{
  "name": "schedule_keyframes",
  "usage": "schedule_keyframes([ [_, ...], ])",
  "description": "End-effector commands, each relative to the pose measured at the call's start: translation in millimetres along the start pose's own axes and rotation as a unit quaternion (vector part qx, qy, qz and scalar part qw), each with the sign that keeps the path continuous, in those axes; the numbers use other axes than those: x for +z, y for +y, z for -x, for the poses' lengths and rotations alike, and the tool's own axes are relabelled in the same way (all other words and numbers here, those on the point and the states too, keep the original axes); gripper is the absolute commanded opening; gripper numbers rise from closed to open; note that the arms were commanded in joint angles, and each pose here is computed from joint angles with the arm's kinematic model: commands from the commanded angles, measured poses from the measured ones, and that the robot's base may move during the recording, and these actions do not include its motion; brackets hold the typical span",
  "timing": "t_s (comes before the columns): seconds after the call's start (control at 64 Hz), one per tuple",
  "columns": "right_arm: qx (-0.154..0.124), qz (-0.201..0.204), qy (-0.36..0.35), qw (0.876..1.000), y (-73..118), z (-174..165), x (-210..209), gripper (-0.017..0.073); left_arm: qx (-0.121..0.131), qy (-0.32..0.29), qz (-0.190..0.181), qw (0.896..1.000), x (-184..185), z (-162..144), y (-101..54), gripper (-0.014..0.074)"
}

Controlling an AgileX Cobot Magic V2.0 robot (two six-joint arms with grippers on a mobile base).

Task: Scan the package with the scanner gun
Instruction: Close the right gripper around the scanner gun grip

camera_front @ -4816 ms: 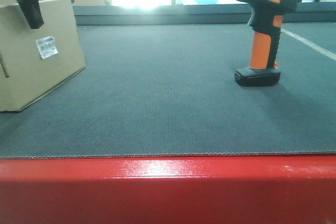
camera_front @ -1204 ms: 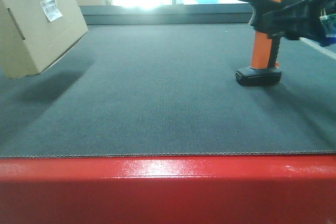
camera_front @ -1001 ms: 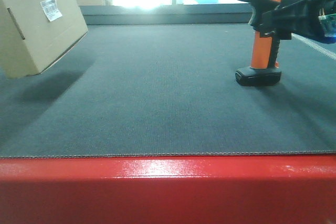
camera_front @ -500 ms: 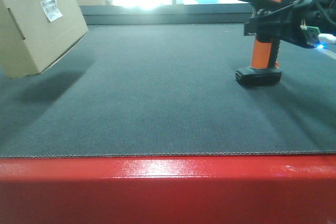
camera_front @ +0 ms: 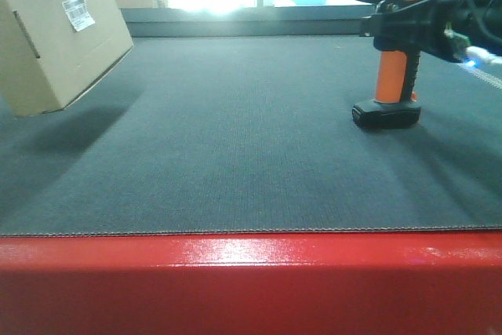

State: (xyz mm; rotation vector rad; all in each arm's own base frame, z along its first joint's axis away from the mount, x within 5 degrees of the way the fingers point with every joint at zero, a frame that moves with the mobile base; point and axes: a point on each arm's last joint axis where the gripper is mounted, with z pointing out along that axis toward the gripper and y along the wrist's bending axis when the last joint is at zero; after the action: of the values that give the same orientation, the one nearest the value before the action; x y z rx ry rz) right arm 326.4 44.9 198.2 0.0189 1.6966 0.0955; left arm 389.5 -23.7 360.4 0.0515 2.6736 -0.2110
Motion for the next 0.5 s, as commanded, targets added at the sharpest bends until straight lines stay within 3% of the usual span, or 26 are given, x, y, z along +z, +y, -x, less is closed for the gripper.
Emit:
schedule_keyframes([
  [0.0, 0.003, -0.003, -0.024, 1.000, 0.4, 2, 7, 0.0552, -0.007, -0.020, -0.016, 1.000, -11, 2, -3.0, 0.0155],
  [0.141, 0.022, -0.024, -0.029, 0.999, -3.1, 2, 11, 0.0552, -0.010, -0.021, -0.024, 0.999, -11, 2, -4.4, 0.0155],
  [0.297, 0.022, -0.025, -0.024, 0.999, -3.4, -2, 12, 0.0550, -0.010, -0.021, -0.025, 0.999, -11, 2, -4.6, 0.0155],
  [0.391, 0.046, -0.026, -0.025, 0.998, -3.8, -7, 15, 0.0550, -0.010, -0.021, -0.025, 0.999, -11, 2, -4.6, 0.0155],
  [0.485, 0.048, -0.027, -0.037, 0.998, -4.3, -10, 17, 0.0550, -0.010, -0.021, -0.025, 0.999, -11, 2, -4.6, 0.0155],
])
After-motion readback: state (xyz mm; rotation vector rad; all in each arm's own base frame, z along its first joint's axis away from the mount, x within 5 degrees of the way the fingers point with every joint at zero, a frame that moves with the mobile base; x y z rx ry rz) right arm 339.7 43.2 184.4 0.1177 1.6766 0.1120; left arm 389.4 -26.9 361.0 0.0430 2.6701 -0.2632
